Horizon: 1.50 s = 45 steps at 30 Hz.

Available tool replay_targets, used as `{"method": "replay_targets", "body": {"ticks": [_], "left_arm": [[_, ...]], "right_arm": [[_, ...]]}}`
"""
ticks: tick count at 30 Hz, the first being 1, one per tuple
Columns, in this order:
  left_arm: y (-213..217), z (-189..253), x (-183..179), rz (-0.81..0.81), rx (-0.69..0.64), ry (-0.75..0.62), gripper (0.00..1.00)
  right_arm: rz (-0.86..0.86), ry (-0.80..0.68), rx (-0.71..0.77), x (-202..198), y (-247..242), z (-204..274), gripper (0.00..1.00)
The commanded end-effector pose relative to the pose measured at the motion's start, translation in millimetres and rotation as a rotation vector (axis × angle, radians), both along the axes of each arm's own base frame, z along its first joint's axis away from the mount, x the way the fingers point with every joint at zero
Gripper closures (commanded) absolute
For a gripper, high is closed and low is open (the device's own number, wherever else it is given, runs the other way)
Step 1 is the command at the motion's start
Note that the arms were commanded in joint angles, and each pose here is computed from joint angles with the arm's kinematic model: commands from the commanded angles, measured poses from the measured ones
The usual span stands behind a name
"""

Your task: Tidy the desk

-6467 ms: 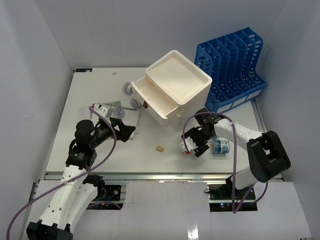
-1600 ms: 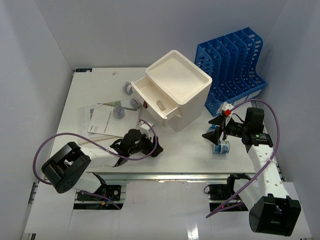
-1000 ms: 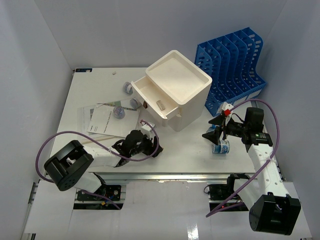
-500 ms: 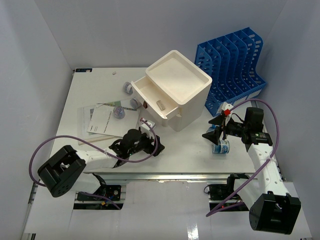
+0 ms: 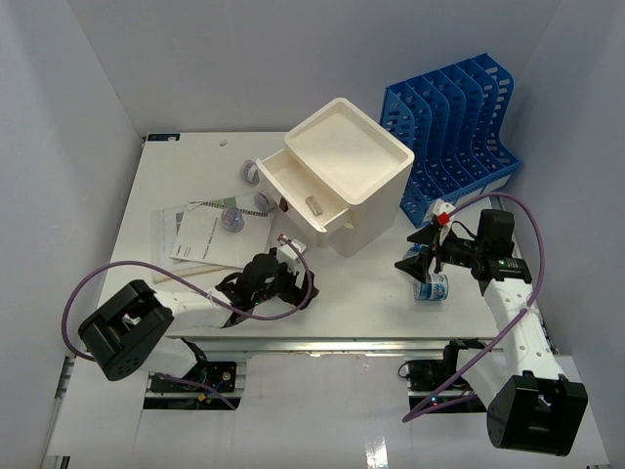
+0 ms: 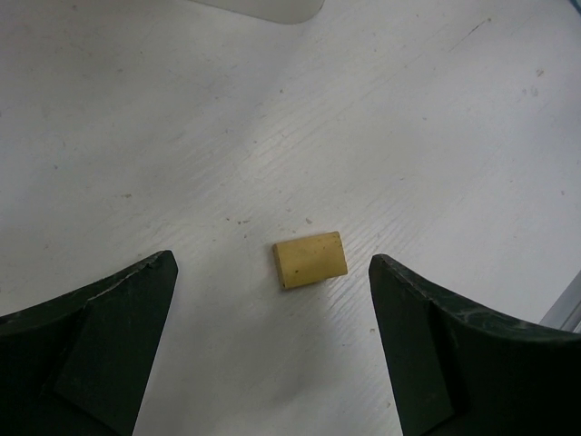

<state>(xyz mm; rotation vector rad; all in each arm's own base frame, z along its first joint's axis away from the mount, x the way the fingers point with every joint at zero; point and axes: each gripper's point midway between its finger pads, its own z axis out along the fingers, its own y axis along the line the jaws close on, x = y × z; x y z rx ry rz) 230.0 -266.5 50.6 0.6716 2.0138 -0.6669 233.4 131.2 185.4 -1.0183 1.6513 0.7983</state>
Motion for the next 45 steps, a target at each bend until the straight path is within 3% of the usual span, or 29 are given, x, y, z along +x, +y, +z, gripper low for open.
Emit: {"method": "replay_targets", "body": {"ticks": [1,12,25,37,43,45], "left_arm": [[-11,1,-2,-0.049,-0.005,-0.016,0.02],[-15,-19,-4,-0.079,0.017,-0.003,0.03],[3,-41,9,0.030,0.099,-0.009,0.21],[-5,-32,-29,-0.089,0.029,0.095,0.17],[3,-33,-30,-0.040,0.051,0.122,0.19],[-5,-39,-32,-0.030,0.128,0.067,0.17]], "right_arm": [[-0.001,-0.028,-0.003,5,-1,3,0.15],[-0.002,-0.020,-0.003,6,-2,1,0.15],[-0.006,-0.012,-0.006,7,-2,-1,0.15],[-0.003,-0.007,-0.004,7,-2,-1,0.15],[0.001,-0.002,0.001,8,-1,0,0.15],[-0.002,-0.001,0.000,8,-2,-1,0.15]]}}
